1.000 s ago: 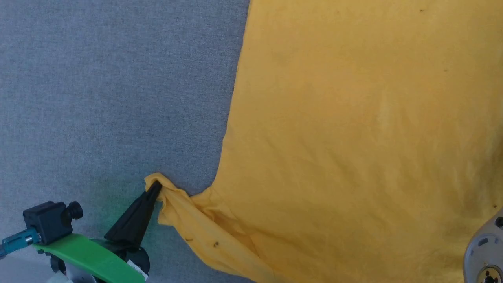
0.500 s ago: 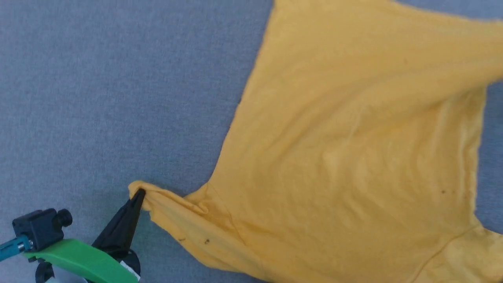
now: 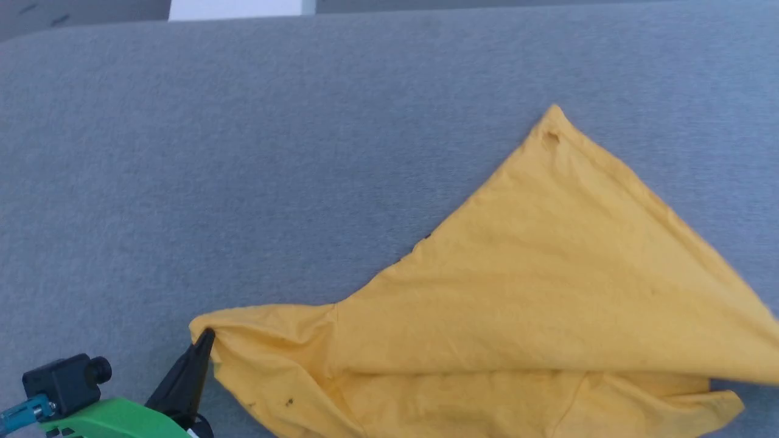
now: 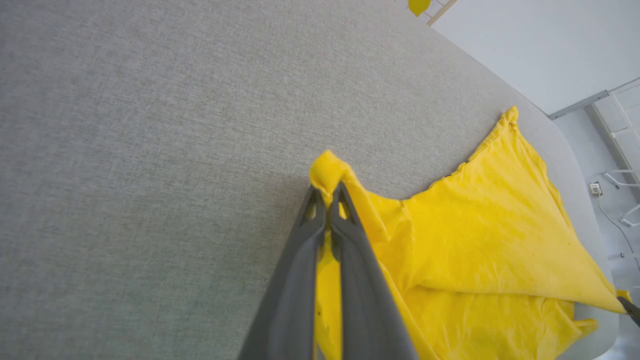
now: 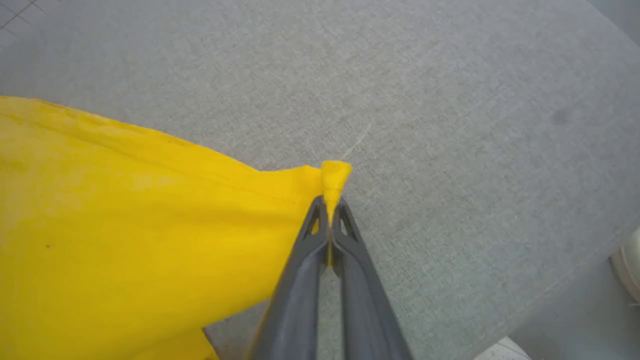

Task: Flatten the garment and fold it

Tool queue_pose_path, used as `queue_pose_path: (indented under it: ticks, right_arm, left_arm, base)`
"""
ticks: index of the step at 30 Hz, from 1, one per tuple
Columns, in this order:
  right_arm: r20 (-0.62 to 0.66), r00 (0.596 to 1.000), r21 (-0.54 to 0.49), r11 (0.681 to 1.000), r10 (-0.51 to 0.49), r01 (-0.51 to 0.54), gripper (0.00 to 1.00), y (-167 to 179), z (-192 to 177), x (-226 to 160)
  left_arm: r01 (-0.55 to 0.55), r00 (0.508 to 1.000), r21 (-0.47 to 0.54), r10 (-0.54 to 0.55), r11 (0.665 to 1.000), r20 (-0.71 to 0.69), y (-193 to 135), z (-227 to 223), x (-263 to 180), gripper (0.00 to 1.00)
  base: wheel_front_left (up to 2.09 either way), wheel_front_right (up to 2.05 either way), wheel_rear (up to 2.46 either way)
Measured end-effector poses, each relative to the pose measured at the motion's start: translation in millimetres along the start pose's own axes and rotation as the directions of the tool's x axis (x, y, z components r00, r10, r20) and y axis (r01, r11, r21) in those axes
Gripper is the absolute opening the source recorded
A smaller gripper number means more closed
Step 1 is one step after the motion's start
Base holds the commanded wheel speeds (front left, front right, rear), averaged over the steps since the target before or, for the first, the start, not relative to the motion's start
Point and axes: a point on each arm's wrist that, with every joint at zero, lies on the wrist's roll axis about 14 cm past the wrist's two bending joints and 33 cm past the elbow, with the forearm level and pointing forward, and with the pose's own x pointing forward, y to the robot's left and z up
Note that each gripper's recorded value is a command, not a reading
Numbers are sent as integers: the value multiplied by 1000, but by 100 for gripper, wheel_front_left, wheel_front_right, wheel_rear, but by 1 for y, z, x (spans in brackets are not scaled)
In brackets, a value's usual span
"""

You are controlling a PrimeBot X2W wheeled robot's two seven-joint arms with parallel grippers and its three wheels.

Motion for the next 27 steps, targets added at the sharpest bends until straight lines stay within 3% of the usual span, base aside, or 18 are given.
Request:
queue_pose_path:
  ticks: [7,8,9,12,15,20,24,27]
  right_arm:
    - [35,999,84,996,15,-18,0,-10,-37,-12]
    - [47,999,86,996,20,-24,15,-8,-37,-12]
    - [61,998,74,997,31,-35,100,-5,-36,-13]
    - [119,990,45,996,71,-77,100,11,-20,-12]
    - [220,964,-34,989,147,-143,100,41,20,-18]
    - [369,878,-182,950,304,-253,100,109,105,-42]
    - [342,851,-298,905,397,-303,100,158,136,-37]
    - [278,855,-379,868,438,-321,100,192,143,-19]
  left_arm:
    - [57,998,28,-58,998,18,-20,4,-3,0]
    - [63,998,32,-64,997,21,-23,5,-3,0]
    - [68,997,34,-68,997,24,-25,5,-4,0]
    - [81,996,36,-82,996,33,-31,6,-6,0]
    - [81,996,31,-82,996,45,-33,7,-10,0]
    - [75,995,10,-76,997,62,-33,8,-11,0]
    - [76,995,0,-76,997,69,-31,10,-5,0]
    - [71,994,-4,-70,997,79,-28,14,1,0]
  base:
    - [0,0,0]
    - [0,0,0]
    - [0,0,0]
    - [0,0,0]
    - [0,0,0]
    - [0,0,0]
    - [0,0,0]
    - [0,0,0]
